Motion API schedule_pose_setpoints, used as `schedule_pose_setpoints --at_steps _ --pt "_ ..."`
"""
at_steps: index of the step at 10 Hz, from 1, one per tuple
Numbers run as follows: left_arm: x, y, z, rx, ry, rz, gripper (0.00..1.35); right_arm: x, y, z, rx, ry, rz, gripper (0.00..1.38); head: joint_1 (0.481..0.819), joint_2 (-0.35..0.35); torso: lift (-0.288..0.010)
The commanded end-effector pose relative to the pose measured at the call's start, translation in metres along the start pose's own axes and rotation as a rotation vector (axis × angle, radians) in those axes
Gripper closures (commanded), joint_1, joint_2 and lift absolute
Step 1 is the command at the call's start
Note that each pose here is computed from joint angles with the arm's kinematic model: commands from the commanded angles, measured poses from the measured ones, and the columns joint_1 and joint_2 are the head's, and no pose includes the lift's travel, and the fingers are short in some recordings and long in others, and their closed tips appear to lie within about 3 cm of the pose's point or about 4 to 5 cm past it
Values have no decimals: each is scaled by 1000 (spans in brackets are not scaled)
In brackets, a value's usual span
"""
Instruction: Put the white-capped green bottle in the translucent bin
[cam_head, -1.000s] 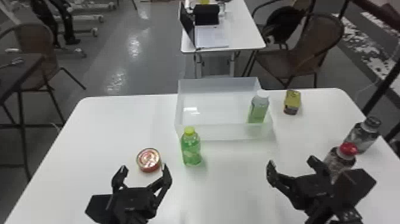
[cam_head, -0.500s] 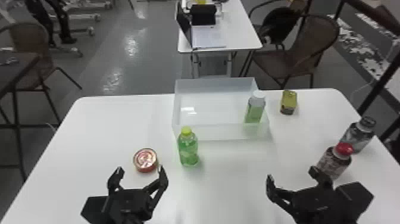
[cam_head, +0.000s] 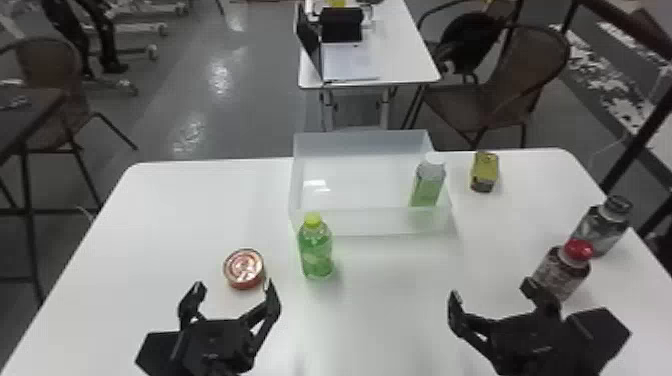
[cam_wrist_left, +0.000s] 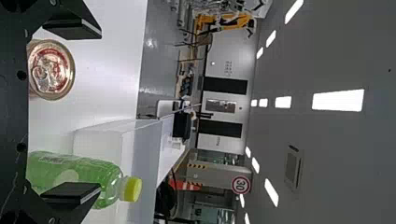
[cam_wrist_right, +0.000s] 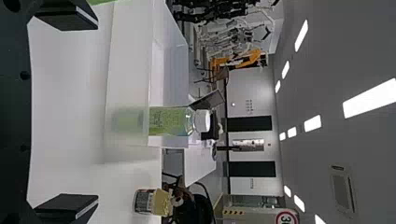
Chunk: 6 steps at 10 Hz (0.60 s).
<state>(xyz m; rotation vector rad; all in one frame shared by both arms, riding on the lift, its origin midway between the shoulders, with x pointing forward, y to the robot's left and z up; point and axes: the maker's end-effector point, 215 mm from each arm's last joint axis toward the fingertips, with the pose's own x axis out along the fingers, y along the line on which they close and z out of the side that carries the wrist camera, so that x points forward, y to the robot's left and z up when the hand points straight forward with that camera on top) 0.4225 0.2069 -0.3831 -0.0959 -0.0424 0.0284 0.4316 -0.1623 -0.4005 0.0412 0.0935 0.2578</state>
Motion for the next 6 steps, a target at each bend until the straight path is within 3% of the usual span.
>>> schedule_pose_setpoints --at_steps 1,6 --pt "-1 1 -1 7 4 1 148 -3 -1 -2 5 2 -18 -2 695 60 -80" --pt "-3 4 -2 7 11 7 148 -8 -7 0 29 -24 -42 42 695 55 -80"
